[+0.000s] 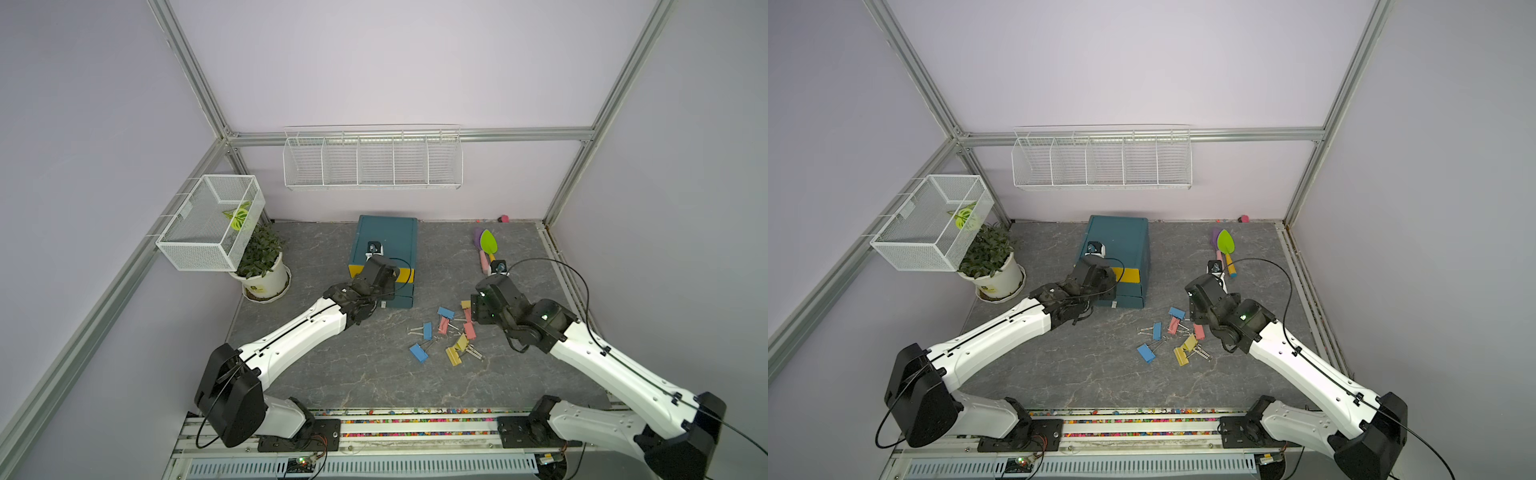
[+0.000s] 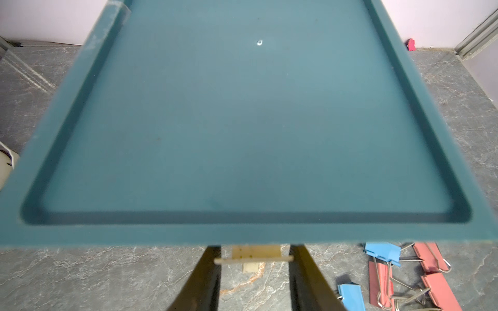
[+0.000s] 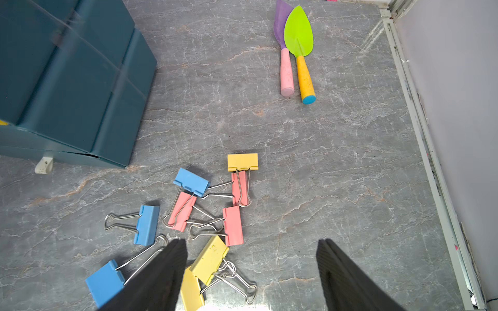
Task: Put the binder clips in the drawer according to color
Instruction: Open the drawer in the storage box.
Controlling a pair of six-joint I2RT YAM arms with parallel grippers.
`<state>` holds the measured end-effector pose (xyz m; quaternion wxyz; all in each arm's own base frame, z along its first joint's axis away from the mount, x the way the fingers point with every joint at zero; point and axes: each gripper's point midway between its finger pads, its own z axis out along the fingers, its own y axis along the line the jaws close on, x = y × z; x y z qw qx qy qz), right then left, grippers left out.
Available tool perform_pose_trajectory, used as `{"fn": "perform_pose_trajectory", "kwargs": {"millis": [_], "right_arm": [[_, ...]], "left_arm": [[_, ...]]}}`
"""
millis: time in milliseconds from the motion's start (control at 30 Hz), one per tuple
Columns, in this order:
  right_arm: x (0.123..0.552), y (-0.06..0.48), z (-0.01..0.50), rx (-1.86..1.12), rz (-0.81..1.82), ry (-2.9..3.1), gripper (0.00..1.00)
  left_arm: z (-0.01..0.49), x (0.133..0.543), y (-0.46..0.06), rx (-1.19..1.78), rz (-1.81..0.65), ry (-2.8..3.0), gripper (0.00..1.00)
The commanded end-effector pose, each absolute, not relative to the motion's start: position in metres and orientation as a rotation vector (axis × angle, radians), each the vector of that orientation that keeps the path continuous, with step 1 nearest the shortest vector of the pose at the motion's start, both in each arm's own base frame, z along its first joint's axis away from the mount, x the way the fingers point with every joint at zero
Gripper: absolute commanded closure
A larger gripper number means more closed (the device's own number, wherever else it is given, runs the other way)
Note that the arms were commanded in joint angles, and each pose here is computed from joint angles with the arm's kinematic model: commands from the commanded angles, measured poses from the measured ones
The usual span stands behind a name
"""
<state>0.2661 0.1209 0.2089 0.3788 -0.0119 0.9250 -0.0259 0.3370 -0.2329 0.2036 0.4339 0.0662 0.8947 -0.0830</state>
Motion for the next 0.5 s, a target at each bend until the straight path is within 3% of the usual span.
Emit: {"fn": "perform_pose_trajectory", "kwargs": {"millis": [0,467], "right_arm": [[0.263,0.121,0.203,-0.035,-0.069,2.373,0.18],[0.251,0.125,0.184,-0.040,-0.031,2.455,0.22]], "left_arm": [[0.222,0.331,-0.229,0.143,-0.215,2.185,0.75],[0.220,0.271,-0.209,0.104,-0.312,2.224,0.79]]}}
